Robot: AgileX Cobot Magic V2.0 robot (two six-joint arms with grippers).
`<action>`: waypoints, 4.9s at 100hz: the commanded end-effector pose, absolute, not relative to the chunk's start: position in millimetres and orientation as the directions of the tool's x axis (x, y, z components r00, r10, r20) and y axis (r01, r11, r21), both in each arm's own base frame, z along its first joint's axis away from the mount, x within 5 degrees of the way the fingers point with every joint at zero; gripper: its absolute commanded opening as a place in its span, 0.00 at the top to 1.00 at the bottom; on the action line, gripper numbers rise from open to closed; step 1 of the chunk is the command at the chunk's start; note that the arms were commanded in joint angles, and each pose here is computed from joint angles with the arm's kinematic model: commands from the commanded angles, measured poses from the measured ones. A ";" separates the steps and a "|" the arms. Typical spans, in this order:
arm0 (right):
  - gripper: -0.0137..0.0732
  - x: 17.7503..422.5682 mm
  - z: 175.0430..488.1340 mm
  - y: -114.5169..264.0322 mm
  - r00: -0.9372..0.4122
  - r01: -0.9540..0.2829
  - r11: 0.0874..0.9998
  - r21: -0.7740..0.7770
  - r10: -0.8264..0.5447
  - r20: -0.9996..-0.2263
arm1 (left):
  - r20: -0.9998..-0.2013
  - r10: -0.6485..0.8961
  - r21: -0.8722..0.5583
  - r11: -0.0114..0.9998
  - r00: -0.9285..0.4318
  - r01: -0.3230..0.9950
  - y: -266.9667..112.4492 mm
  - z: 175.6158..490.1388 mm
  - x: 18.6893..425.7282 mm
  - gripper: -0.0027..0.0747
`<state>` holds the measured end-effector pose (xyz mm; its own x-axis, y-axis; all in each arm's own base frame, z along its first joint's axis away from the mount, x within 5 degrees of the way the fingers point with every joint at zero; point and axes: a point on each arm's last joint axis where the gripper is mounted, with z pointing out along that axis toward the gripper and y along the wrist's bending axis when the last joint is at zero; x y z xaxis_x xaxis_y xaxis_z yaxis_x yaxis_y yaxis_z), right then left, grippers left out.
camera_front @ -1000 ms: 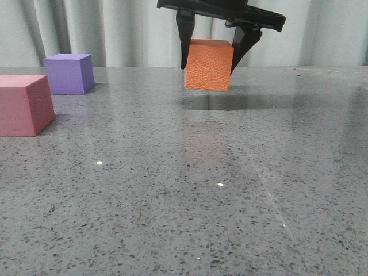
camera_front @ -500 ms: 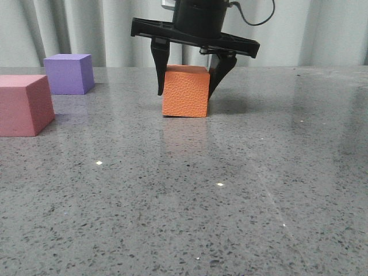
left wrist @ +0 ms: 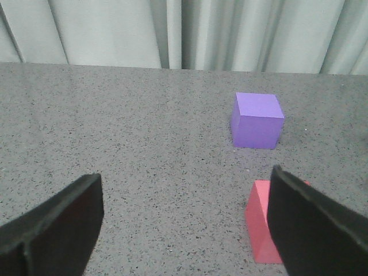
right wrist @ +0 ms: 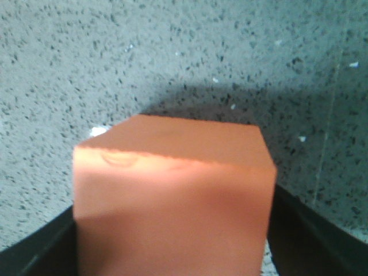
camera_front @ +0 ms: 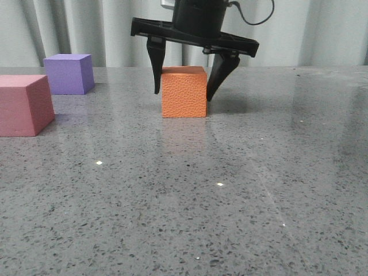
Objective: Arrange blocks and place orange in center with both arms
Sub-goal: 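Open the right gripper and lift it away from the orange cube, then lower the left gripper onto the orange cube and grasp it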
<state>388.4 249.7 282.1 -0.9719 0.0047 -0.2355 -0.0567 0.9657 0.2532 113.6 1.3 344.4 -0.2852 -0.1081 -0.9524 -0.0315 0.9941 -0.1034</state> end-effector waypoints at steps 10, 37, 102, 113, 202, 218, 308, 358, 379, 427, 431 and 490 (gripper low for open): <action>0.19 377.1 339.0 241.0 -0.948 -0.096 0.954 0.284 -0.001 -0.318 | -0.977 -0.111 -0.108 0.994 -0.182 -0.026 1.8 362.4 115.5 0.24; 0.19 367.6 373.1 236.2 -0.921 -0.125 0.937 0.327 0.013 -0.390 | -0.976 -0.111 -0.108 0.994 -0.187 -0.026 1.7 362.0 115.4 0.24; 0.19 316.6 429.9 188.4 -0.817 -0.195 0.961 0.199 -0.047 -0.575 | -0.976 -0.109 -0.106 0.994 -0.190 -0.027 1.8 360.9 115.6 0.24; 0.19 301.9 427.8 179.3 -0.788 -0.209 0.955 0.212 -0.036 -0.615 | -0.976 -0.109 -0.106 0.994 -0.190 -0.027 1.8 360.9 115.6 0.24; 0.19 161.7 367.4 94.5 -0.630 -0.287 0.919 0.270 0.032 -0.776 | -0.973 -0.041 -0.042 0.999 -0.225 -0.001 1.5 383.5 148.3 0.10; 0.19 158.4 369.2 92.5 -0.621 -0.290 0.917 0.273 0.037 -0.783 | -0.966 0.063 0.039 0.994 -0.253 0.099 -10.4 402.5 171.2 0.10; 0.19 159.1 370.4 93.0 -0.610 -0.295 0.915 0.277 0.043 -0.791 | -0.783 0.601 0.192 0.482 -0.163 0.855 -178.4 415.9 318.8 0.14; 0.19 158.9 370.1 92.9 -0.613 -0.294 0.915 0.277 0.042 -0.789 | -0.716 0.683 0.142 0.342 -0.142 0.929 -222.7 372.4 346.5 0.14; 0.19 158.2 369.7 93.6 -0.623 -0.292 0.911 0.291 0.050 -0.781 | -0.704 0.689 0.120 0.352 -0.170 0.928 -228.3 353.3 358.6 0.14; 0.19 157.5 369.0 93.8 -0.634 -0.288 0.910 0.299 0.052 -0.772 | -0.660 0.714 0.056 0.359 -0.236 0.932 -237.1 311.4 377.9 0.14; 0.19 157.4 368.9 93.8 -0.634 -0.288 0.910 0.298 0.052 -0.771 | -0.658 0.715 0.054 0.358 -0.236 0.932 -237.2 311.0 377.8 0.14; 0.19 156.7 367.5 93.2 -0.646 -0.283 0.913 0.294 0.045 -0.762 | -0.640 0.732 0.059 0.350 -0.234 0.935 -236.1 308.1 378.0 0.66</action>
